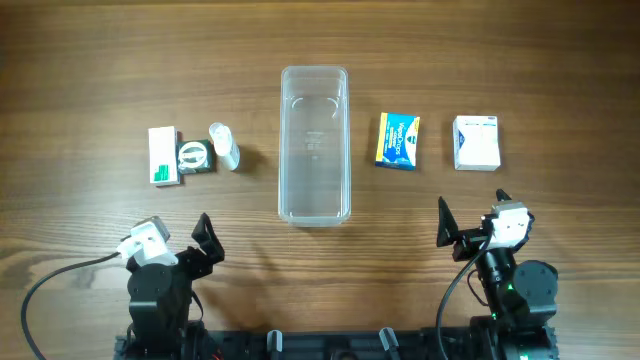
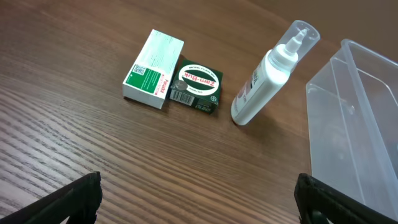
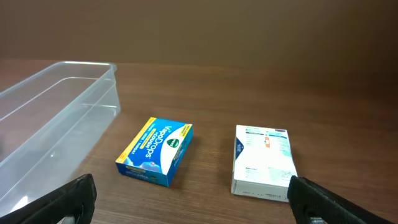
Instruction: Pack container
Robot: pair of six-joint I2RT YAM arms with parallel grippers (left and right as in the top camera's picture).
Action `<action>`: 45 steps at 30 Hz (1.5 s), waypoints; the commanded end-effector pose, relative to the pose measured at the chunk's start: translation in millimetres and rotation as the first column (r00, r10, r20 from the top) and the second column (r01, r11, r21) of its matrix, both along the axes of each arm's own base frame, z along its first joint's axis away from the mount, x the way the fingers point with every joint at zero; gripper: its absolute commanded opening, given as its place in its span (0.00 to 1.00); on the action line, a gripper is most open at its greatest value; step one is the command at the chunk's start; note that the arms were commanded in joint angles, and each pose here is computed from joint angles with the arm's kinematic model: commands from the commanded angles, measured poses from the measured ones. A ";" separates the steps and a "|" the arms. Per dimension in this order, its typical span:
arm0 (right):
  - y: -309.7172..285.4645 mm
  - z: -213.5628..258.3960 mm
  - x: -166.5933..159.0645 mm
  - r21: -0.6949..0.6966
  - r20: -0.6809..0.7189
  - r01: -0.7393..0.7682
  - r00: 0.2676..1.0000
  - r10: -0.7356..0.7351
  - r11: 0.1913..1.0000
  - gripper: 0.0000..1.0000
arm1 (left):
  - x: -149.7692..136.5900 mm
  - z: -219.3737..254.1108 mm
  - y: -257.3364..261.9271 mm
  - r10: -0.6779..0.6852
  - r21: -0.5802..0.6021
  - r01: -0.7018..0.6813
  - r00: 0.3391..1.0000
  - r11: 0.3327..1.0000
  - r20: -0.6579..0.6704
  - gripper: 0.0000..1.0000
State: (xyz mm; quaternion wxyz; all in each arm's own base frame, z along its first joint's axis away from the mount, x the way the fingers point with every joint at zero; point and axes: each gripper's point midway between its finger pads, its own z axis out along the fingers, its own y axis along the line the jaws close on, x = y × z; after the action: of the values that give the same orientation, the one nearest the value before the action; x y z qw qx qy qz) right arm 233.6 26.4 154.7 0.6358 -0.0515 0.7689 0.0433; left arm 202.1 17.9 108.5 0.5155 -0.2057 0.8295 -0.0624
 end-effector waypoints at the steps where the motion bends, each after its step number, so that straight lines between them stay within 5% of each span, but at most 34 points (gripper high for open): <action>1: -3.4 -6.8 1.2 -0.017 -0.027 0.016 1.000 -0.016 1.000 1.00 | -0.8 -8.2 -1.1 -0.011 0.012 0.011 0.999 1.000 -0.042 1.00; 45: -3.4 2.2 3.1 -0.012 0.010 0.018 1.000 -0.018 1.000 1.00 | -0.8 -8.2 -1.1 -0.011 0.012 0.011 0.999 1.000 -0.042 1.00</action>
State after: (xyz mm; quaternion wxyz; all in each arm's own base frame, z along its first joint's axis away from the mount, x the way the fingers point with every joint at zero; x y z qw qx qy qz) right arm 234.8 26.2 153.1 0.6326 -0.0511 0.7716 0.0429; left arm 201.0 17.9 101.6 0.5003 -0.2067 0.8388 -0.0584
